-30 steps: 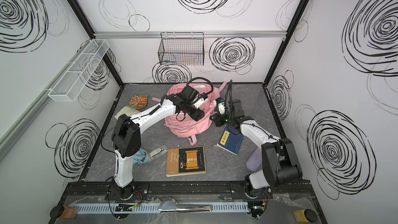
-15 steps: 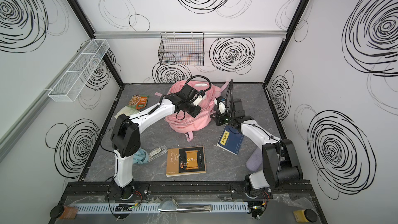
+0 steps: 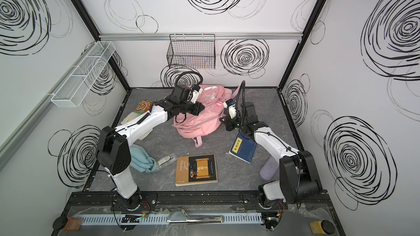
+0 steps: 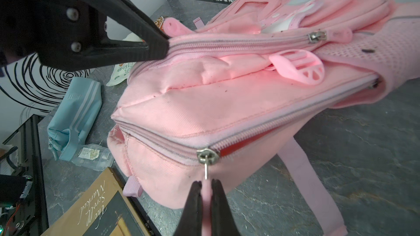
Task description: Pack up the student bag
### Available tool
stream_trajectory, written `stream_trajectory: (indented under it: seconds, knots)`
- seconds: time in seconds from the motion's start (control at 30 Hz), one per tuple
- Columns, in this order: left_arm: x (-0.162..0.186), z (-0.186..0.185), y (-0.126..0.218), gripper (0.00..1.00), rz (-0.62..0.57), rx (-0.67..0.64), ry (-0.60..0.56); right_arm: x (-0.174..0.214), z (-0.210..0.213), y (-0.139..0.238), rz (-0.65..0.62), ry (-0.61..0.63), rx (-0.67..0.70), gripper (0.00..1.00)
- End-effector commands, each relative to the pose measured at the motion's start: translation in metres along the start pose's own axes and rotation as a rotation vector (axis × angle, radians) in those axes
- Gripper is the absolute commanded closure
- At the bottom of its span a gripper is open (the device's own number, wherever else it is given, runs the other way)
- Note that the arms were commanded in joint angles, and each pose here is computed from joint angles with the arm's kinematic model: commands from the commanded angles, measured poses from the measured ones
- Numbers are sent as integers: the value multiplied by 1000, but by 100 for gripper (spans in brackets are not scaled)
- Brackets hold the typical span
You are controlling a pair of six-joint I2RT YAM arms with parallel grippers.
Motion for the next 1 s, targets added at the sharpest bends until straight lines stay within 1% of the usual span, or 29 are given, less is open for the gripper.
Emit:
stream_trajectory:
  seconds: [0.0, 0.2, 0.3, 0.37, 0.47, 0.5, 0.53, 0.57, 0.6, 0.63, 0.67, 0.73, 0.83, 0.87, 0.97]
  knots:
    - [-29, 13, 11, 100, -166, -25, 123, -28, 31, 12, -86, 108, -29, 100]
    - [-42, 6, 13, 100, -238, -28, 191, -22, 54, 7, -57, 150, -20, 100]
    - [-47, 8, 13, 100, -262, -38, 216, -19, 67, 7, -54, 166, -52, 100]
    - [-49, 4, 13, 100, -253, -5, 199, -16, 66, 8, -68, 159, -49, 100]
    - [-47, 0, 30, 99, -233, 4, 96, -15, 52, 12, -91, 134, 13, 100]
    - [-43, -1, 37, 80, -215, 26, 52, -16, 46, 15, -96, 125, 21, 100]
    - [-38, -2, 45, 70, -195, 48, 18, -18, 41, 18, -101, 118, 21, 100]
    - [-32, -4, 51, 62, -177, 71, -16, -19, 38, 21, -105, 115, 20, 100]
    - [-24, -8, 57, 49, -157, 103, -69, -21, 35, 23, -112, 118, 20, 100]
    - [-15, -11, 62, 38, -134, 121, -121, -22, 33, 25, -116, 123, 25, 100]
    - [-8, -13, 63, 32, -115, 121, -163, -23, 31, 27, -122, 127, 30, 100]
    - [3, -17, 61, 31, -80, 151, -220, -23, 27, 28, -126, 128, 33, 100]
    - [7, -30, 50, 33, -30, 274, -214, -24, 25, 29, -135, 128, 24, 100]
    - [8, -35, 45, 34, -8, 297, -215, -24, 25, 29, -133, 128, 23, 100]
    - [15, -55, 29, 37, 81, 317, -293, -24, 26, 30, -131, 128, 16, 100]
Point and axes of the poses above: each gripper's point midway between its finger pads, its own y axis back along the fingers, its own z axis along the line the jaws close on, x = y × z, the point moved 6 cm from there along y, back along the fingers, and after that the axes turned 8 degrees about -y, right-handed, at the moved point
